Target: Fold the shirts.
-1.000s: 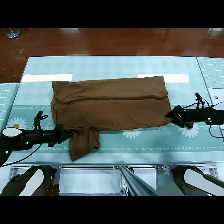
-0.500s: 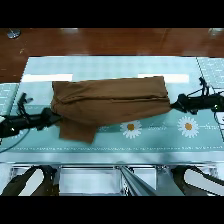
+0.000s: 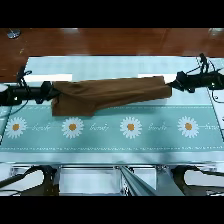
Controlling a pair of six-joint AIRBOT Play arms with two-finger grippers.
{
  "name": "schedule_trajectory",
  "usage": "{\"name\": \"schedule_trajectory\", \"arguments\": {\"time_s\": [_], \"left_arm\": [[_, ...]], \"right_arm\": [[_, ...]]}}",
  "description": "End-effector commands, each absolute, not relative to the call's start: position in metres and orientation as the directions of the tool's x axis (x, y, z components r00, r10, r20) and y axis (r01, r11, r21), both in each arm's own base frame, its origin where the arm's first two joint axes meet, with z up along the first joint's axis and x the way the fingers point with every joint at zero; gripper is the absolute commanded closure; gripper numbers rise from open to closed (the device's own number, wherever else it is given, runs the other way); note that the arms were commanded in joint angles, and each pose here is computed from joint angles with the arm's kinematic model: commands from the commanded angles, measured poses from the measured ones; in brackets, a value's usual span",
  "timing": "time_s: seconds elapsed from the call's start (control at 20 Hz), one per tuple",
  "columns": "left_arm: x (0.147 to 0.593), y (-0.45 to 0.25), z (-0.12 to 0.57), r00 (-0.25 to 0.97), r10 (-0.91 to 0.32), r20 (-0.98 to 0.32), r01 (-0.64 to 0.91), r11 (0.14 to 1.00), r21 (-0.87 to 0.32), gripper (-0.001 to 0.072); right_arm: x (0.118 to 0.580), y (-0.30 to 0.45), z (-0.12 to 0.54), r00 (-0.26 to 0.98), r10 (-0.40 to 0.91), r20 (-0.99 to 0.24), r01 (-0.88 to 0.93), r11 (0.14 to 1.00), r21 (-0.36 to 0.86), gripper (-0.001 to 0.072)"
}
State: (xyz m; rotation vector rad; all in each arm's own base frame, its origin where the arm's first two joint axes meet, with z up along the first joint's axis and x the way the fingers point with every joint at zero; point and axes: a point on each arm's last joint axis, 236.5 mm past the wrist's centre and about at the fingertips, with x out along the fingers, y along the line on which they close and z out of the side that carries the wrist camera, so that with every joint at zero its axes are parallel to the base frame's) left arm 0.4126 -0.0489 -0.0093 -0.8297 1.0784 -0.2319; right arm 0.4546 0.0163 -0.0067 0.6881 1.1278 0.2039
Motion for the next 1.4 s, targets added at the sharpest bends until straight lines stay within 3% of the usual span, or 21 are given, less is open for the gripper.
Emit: {"name": "schedule_trajectory", "arguments": {"time_s": [0.0,0.25,0.55,0.6,0.65,0.7,0.8,0.9,1.05,1.2,1.35], "left_arm": [[0.463,-0.042,-0.016,0.484,-0.551,-0.68,-0.223,0.673,-0.705,0.0688],[0.499,-0.032,-0.024,0.491,-0.55,-0.676,-0.236,0.663,-0.711,0.0688],[0.493,-0.037,-0.048,0.435,-0.577,-0.691,-0.269,0.65,-0.711,0.0666],[0.492,-0.039,-0.047,0.427,-0.585,-0.69,-0.258,0.652,-0.713,0.0402],[0.487,-0.042,-0.043,0.402,-0.606,-0.687,-0.237,0.656,-0.717,0.0016],[0.481,-0.038,-0.038,0.373,-0.615,-0.695,-0.215,0.672,-0.709,0.0005],[0.46,-0.01,-0.033,0.285,-0.582,-0.762,-0.227,0.731,-0.643,0.0007],[0.434,0.044,-0.029,0.241,-0.449,-0.86,-0.286,0.814,-0.505,0.0007],[0.426,0.092,0.007,0.427,-0.302,-0.853,-0.34,0.82,-0.46,0.0007],[0.418,0.074,0.045,0.629,-0.218,-0.746,-0.286,0.827,-0.483,0.0007],[0.388,0.021,0.056,0.659,-0.25,-0.709,-0.178,0.865,-0.47,0.0007]], "right_arm": [[0.485,0.015,-0.017,0.425,0.493,-0.759,0.211,0.762,0.613,0.0673],[0.506,0.021,-0.033,0.414,0.537,-0.735,0.227,0.721,0.654,0.0673],[0.524,0.023,-0.054,0.435,0.529,-0.729,0.278,0.691,0.667,0.0671],[0.525,0.02,-0.055,0.439,0.525,-0.729,0.278,0.692,0.666,0.0526],[0.523,0.018,-0.054,0.435,0.529,-0.728,0.27,0.695,0.666,0.0171],[0.518,0.013,-0.05,0.418,0.541,-0.73,0.243,0.707,0.664,0.0085],[0.507,-0.008,-0.041,0.391,0.546,-0.741,0.248,0.713,0.655,0.0085],[0.491,-0.041,-0.038,0.372,0.522,-0.768,0.284,0.723,0.629,0.0086],[0.461,-0.075,-0.06,0.282,0.469,-0.837,0.388,0.743,0.546,0.0086],[0.462,-0.061,-0.074,0.255,0.503,-0.826,0.391,0.727,0.564,0.0087],[0.473,-0.03,-0.083,0.248,0.559,-0.791,0.363,0.703,0.611,0.009]]}}
